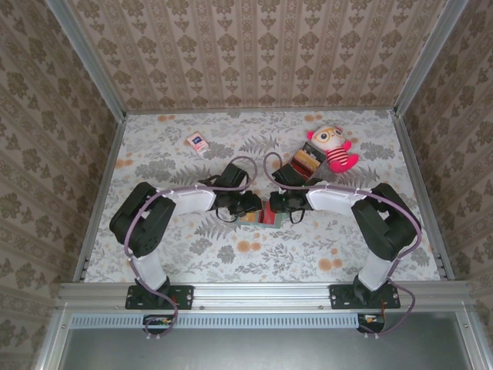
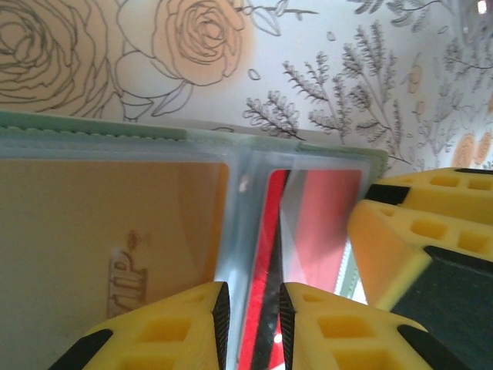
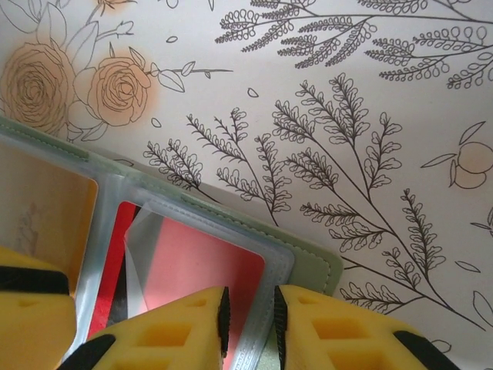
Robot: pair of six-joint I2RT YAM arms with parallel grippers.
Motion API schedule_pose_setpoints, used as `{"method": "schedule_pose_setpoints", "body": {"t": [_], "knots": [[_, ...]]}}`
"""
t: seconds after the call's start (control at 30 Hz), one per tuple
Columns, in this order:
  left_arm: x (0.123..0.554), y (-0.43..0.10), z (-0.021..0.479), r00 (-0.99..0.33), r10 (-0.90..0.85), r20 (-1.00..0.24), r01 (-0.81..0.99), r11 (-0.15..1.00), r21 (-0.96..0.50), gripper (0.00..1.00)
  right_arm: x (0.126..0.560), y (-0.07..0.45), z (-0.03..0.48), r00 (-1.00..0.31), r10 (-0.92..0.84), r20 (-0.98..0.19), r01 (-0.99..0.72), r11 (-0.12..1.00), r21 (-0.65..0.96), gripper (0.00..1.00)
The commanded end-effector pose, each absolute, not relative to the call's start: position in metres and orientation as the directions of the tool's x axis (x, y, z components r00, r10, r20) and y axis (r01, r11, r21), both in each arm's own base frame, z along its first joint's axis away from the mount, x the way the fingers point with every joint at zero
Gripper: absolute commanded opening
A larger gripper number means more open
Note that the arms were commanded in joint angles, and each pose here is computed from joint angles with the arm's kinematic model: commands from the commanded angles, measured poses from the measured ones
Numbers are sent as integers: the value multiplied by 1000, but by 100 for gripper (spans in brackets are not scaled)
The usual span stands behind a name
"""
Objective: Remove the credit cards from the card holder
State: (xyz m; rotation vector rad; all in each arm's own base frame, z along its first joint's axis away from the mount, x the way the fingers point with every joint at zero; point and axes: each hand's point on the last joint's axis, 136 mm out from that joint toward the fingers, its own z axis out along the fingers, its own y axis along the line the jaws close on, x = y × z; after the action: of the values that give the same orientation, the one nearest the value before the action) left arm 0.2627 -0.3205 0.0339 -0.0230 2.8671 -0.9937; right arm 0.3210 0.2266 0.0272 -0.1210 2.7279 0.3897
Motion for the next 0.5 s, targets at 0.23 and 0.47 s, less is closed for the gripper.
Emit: {"method": "schedule_pose_setpoints", "body": {"t": [0.23, 0.47], "knots": [[264, -324, 32, -994, -29, -103, 41, 783, -620, 26, 319, 223, 13, -942, -75, -327, -151, 966, 211, 22], [263, -333, 33, -996, -20, -84, 41, 747, -664, 23, 318, 221, 7, -947, -80, -310, -145, 970, 193, 22]]}}
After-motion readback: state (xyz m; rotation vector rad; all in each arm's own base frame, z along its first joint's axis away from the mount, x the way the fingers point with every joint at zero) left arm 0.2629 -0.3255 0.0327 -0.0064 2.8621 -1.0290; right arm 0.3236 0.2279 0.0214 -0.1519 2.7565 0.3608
